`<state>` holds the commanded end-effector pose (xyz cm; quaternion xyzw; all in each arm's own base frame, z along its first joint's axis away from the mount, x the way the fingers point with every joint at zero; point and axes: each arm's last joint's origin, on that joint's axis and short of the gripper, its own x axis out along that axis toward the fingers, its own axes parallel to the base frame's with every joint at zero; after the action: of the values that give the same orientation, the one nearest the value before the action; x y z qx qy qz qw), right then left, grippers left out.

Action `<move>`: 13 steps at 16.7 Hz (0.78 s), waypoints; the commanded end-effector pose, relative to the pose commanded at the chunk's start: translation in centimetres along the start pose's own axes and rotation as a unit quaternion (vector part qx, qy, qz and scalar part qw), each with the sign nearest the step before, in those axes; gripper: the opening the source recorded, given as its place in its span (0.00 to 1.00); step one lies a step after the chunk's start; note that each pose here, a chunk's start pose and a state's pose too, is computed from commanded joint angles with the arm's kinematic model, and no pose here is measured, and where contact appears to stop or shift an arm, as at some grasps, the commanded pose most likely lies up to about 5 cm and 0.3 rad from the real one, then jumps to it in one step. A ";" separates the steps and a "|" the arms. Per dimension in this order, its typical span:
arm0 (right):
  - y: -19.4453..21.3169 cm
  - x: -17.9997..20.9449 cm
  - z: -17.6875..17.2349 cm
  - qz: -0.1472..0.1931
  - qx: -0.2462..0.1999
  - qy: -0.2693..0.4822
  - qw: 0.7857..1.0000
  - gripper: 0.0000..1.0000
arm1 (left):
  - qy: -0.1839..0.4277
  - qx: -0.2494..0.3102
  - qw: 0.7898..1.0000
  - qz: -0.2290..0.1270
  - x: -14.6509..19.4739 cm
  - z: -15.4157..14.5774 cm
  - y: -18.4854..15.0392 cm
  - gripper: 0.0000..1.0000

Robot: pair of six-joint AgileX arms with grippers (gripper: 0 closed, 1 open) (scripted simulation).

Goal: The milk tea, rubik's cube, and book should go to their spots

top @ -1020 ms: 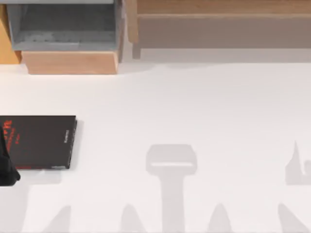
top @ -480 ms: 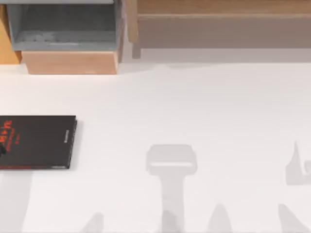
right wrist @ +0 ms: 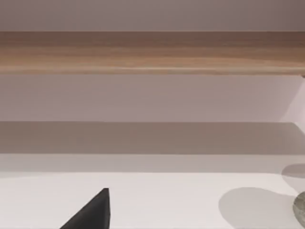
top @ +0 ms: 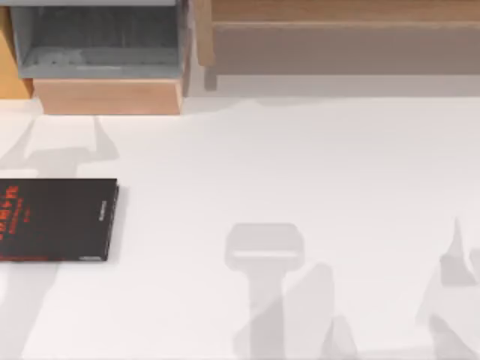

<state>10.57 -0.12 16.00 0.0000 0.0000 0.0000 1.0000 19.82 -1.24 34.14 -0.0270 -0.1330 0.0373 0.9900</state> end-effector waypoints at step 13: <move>0.0 0.0 0.0 0.000 0.000 0.000 1.000 1.00 | 0.131 0.014 0.990 -0.041 19.5 -14.9 -7.6 1.00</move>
<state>10.57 -0.12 16.00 0.0000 0.0000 0.0000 1.0000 43.04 -7.90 25.35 -0.0123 -0.0023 -0.0056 0.9999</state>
